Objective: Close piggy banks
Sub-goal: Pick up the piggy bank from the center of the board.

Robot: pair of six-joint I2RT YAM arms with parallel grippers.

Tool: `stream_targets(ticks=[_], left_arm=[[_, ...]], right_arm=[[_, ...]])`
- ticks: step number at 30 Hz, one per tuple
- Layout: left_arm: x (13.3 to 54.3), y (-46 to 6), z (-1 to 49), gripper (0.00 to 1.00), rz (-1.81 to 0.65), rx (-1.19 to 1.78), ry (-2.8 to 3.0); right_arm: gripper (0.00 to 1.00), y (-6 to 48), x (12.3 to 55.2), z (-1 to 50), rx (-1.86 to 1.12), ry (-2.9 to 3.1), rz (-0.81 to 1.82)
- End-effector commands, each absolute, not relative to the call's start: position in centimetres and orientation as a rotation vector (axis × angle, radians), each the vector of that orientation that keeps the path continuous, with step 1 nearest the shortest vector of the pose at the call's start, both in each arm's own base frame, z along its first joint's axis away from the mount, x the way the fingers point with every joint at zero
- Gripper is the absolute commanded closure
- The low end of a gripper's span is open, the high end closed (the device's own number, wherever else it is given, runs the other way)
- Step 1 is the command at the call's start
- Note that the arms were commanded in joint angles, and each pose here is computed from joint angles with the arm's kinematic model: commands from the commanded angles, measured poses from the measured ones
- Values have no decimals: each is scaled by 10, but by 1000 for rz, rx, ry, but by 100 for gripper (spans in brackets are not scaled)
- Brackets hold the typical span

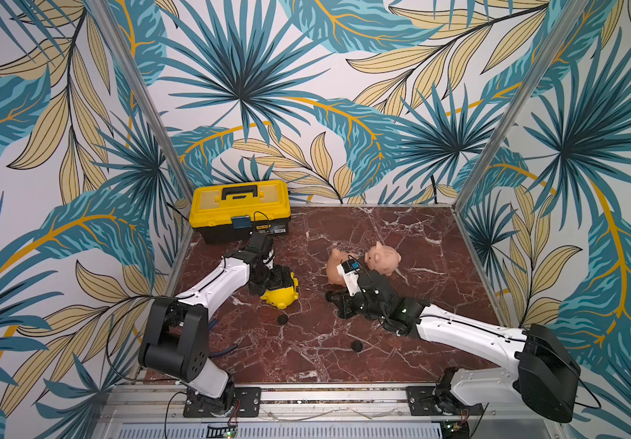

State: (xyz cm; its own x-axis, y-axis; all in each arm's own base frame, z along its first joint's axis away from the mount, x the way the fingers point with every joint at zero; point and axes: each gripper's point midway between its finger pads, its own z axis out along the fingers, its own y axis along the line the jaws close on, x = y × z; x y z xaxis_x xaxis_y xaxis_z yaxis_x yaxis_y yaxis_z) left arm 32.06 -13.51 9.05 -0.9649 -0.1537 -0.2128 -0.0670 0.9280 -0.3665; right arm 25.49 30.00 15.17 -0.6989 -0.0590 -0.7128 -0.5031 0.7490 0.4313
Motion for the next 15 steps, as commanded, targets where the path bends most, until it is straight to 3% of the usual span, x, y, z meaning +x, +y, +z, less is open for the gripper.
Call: stream_targets(ticks=[1, 15], left_arm=[[313, -156, 84, 6, -672, -26, 2849], [307, -188, 85, 7, -901, 211, 2763]], right_arm=[[100, 290, 256, 150, -404, 2205, 793], [100, 285, 255, 128, -511, 2110, 755]])
